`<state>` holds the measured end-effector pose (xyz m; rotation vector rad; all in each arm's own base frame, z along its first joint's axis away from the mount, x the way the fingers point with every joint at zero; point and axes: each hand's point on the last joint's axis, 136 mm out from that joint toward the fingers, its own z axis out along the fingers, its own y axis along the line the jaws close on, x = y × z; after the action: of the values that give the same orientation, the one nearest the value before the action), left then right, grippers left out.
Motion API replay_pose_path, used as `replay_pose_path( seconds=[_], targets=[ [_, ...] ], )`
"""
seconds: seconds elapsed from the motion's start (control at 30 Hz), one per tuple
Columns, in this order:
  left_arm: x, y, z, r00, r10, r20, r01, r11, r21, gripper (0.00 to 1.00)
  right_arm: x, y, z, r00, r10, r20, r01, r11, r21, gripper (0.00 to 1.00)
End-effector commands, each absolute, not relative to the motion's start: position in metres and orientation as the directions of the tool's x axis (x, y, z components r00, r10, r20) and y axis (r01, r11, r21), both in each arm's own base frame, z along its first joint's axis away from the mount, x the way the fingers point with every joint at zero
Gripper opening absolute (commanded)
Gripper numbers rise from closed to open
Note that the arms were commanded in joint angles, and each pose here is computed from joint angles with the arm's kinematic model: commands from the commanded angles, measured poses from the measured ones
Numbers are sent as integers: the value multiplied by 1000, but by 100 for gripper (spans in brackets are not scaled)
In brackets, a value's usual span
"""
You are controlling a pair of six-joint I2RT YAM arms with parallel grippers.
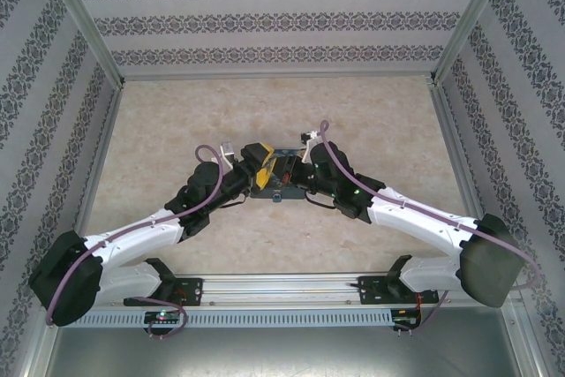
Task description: Unlock the padlock with the key
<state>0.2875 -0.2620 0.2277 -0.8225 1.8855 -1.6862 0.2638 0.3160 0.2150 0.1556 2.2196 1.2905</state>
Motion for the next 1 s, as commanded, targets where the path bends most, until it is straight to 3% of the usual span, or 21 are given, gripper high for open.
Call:
replay_pose_path(
  seconds=[0.0, 0.57, 0.97],
  targets=[
    [283, -262, 253, -710, -704, 5, -49, 41, -998, 82, 264, 309, 197, -843, 369, -392, -134, 562, 817, 0],
    [284, -261, 249, -704, -711, -4, -49, 55, -997, 63, 261, 312, 201, -846, 361, -392, -147, 548, 824, 0],
    [285, -259, 250, -697, -717, -8, -49, 59, -997, 70, 236, 330, 206, -864, 308, -399, -194, 527, 827, 0]
  ],
)
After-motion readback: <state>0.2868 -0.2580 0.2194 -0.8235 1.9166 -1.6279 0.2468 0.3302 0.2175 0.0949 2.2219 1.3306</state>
